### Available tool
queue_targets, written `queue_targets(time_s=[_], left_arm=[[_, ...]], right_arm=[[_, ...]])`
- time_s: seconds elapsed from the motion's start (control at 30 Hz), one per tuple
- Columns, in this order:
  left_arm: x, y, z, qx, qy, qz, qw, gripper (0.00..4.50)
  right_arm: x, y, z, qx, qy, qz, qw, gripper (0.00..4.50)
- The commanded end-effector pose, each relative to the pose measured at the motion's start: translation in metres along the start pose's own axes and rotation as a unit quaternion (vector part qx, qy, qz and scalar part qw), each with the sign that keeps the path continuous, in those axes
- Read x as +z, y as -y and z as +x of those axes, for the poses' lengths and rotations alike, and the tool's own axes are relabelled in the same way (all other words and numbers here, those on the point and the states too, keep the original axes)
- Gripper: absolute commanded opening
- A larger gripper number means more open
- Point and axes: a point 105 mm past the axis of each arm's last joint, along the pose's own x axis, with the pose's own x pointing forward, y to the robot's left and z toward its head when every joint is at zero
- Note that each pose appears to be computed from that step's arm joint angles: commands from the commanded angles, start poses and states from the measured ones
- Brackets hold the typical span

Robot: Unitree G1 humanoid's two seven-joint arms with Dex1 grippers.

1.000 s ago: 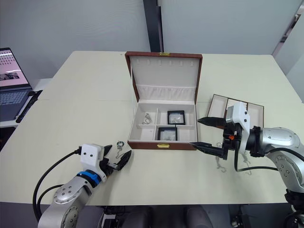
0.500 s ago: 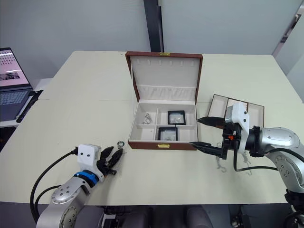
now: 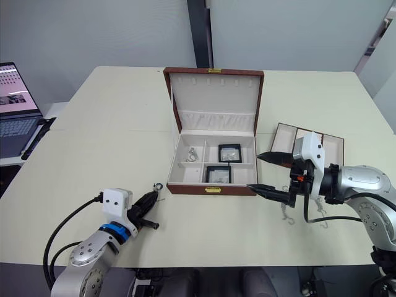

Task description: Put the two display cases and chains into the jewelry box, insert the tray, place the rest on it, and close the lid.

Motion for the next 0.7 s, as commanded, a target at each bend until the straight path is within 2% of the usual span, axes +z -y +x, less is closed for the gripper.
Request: queue_targets(time_s=[0.03,0.3,0.5,0.7], left_arm=[[-0.003,-0.007,-0.003,0.016,0.001,-0.012,1.0,0.04],[0.042,-0.011,-0.018,-0.007,0.072,-0.001,0.997,0.04],[0.069,-0.001,-0.022,-0.062,0.085,0.017,0.994,0.04],[0.095,0.017,-0.012,-0.141,0.088,0.041,0.985,0.04]], right_arm=[[0.012,-0.001,-0.001,0.0,0.011,-0.021,1.0,4.5],[0.022,0.0,-0.002,0.003,0.02,-0.035,0.999,4.5],[0.035,-0.001,-0.003,0.007,0.038,-0.043,0.998,4.5],[0.045,-0.004,-0.004,0.004,0.052,-0.046,0.998,4.5]])
